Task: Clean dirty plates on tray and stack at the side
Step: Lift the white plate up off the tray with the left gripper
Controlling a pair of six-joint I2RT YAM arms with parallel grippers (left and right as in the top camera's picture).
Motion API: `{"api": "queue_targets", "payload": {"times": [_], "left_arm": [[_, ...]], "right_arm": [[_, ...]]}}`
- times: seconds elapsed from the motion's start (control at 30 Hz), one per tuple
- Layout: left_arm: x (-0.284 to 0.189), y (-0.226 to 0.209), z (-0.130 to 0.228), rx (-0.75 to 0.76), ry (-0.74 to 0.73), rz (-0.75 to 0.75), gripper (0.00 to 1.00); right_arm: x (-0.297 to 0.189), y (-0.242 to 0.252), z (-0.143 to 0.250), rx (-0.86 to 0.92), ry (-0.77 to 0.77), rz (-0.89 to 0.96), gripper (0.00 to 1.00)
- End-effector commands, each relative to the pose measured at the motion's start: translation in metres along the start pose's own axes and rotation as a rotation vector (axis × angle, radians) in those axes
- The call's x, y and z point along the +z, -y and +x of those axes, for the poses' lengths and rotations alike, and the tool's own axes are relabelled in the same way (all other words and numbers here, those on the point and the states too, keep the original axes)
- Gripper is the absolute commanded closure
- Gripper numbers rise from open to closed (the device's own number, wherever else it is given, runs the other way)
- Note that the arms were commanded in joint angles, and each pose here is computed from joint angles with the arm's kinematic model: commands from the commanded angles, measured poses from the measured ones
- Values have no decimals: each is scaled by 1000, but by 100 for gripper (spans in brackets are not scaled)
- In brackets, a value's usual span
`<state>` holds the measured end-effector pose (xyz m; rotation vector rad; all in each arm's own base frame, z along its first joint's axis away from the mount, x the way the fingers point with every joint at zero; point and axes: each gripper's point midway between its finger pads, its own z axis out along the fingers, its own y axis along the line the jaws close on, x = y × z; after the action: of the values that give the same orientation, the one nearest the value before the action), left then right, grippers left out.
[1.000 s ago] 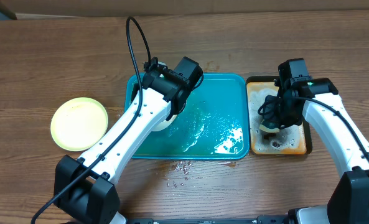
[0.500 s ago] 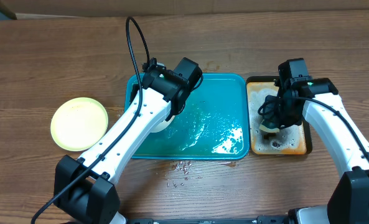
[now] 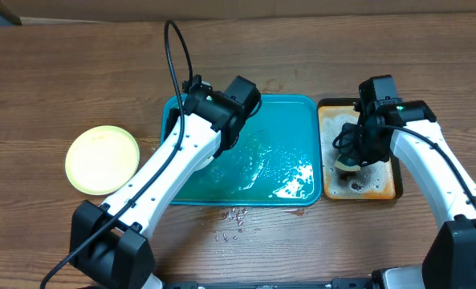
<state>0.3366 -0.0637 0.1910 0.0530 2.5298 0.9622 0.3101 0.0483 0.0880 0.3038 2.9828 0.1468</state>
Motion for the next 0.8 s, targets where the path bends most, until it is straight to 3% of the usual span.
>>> {"api": "queue_targets", "payload": {"times": [0.0, 0.37, 0.77], "left_arm": [[-23, -19, -19, -33, 141, -105, 96], [-79, -12, -40, 112, 395, -256, 96], [-83, -11, -40, 118, 408, -260, 96]], "right_arm": [[1, 3, 0, 1, 1, 10, 85], [1, 3, 1, 0, -3, 12, 85], [1, 4, 2, 1, -7, 13, 85]]}}
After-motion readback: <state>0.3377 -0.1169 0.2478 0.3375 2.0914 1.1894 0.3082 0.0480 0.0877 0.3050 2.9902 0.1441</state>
